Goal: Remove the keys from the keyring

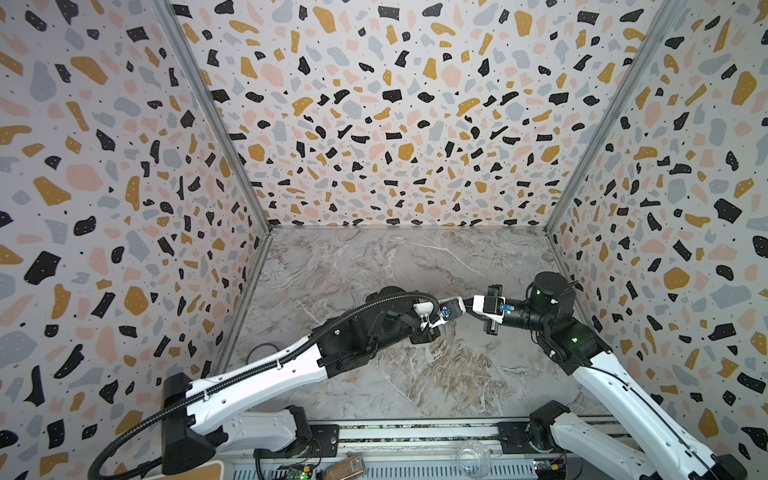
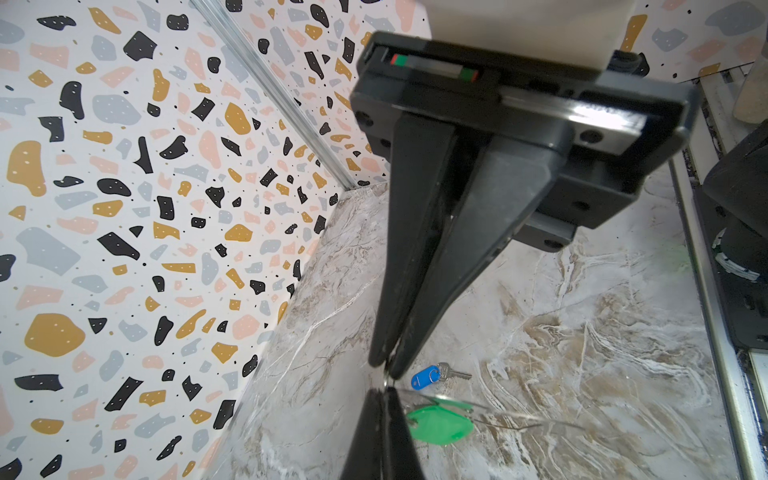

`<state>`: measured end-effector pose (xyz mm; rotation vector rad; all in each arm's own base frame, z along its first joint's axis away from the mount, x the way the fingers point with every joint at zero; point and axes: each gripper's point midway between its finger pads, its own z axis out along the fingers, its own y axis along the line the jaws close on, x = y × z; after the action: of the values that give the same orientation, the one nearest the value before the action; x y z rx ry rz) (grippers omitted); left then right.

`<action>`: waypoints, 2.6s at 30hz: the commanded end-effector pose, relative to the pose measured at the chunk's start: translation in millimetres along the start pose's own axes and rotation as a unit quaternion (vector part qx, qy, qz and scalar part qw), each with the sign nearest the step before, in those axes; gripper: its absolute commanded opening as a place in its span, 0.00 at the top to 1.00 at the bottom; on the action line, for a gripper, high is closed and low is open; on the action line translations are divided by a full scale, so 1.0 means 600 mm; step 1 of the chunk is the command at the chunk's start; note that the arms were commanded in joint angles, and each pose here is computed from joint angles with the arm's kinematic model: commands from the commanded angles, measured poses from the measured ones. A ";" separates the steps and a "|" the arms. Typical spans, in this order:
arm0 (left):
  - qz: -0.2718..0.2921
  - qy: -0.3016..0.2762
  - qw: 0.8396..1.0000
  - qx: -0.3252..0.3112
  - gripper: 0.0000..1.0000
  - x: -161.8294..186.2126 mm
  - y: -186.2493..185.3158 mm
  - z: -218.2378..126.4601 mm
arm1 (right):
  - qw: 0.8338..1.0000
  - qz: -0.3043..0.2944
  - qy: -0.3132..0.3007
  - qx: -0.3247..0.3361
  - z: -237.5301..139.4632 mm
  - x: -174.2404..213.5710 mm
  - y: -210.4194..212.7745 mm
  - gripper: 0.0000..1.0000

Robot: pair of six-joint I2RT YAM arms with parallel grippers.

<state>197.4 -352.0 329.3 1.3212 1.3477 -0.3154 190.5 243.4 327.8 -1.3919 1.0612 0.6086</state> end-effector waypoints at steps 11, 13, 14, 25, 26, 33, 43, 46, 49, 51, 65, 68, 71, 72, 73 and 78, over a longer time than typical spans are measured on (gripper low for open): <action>-0.004 -0.049 0.999 -0.008 1.00 -0.050 0.015 -0.013 | 1.000 -0.008 0.012 0.021 -0.001 -0.004 -0.017 0.88; -0.003 -0.050 0.999 -0.008 1.00 -0.051 0.016 -0.013 | 1.000 -0.011 0.012 0.021 -0.001 -0.005 -0.017 0.89; -0.003 -0.049 0.999 -0.008 1.00 -0.051 0.016 -0.012 | 1.000 -0.011 0.011 0.021 -0.002 -0.006 -0.017 0.90; -0.047 -0.075 0.993 -0.081 0.70 -0.047 0.062 -0.041 | 1.000 0.000 -0.011 0.005 0.001 -0.014 -0.007 1.00; -0.058 -0.091 0.990 -0.087 0.70 -0.049 0.067 -0.051 | 1.000 0.003 -0.018 0.003 0.001 -0.017 -0.006 1.00; -0.121 -0.183 0.972 -0.084 0.71 -0.048 0.075 -0.093 | 0.996 0.023 -0.079 -0.024 0.001 -0.042 0.004 1.00; -0.113 -0.197 0.974 -0.018 0.69 -0.044 0.029 -0.078 | 0.990 0.048 -0.119 -0.058 0.003 -0.057 0.015 1.00; -0.109 -0.196 0.975 -0.014 0.69 -0.042 0.026 -0.078 | 0.989 0.050 -0.122 -0.062 0.003 -0.059 0.016 1.00; -0.106 -0.194 0.975 -0.011 0.69 -0.039 0.023 -0.077 | 0.989 0.050 -0.125 -0.065 0.003 -0.062 0.017 1.00; -0.105 -0.189 0.976 -0.008 0.69 -0.035 0.020 -0.074 | 0.989 0.051 -0.126 -0.065 0.003 -0.062 0.017 1.00; -0.103 -0.184 0.977 -0.001 0.85 -0.040 0.019 -0.062 | 0.987 0.055 -0.132 -0.079 0.002 -0.063 0.024 1.00; -0.102 -0.190 0.977 -0.001 0.86 -0.045 0.021 -0.065 | 0.987 0.055 -0.128 -0.077 0.003 -0.060 0.024 1.00; -0.103 -0.192 0.976 -0.003 0.85 -0.047 0.022 -0.068 | 0.987 0.054 -0.128 -0.076 0.003 -0.060 0.023 1.00; -0.104 -0.193 0.976 -0.003 0.84 -0.048 0.023 -0.068 | 0.987 0.054 -0.129 -0.075 0.004 -0.060 0.022 1.00; -0.104 -0.192 0.976 -0.003 0.84 -0.047 0.023 -0.068 | 0.987 0.054 -0.129 -0.075 0.003 -0.060 0.022 1.00; -0.105 -0.198 0.975 -0.001 0.91 -0.052 0.023 -0.070 | 0.987 0.056 -0.129 -0.078 0.003 -0.060 0.023 1.00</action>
<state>180.9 -331.7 343.6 1.0938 1.2244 -0.6625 167.0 257.0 346.0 -1.3442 0.9373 0.9421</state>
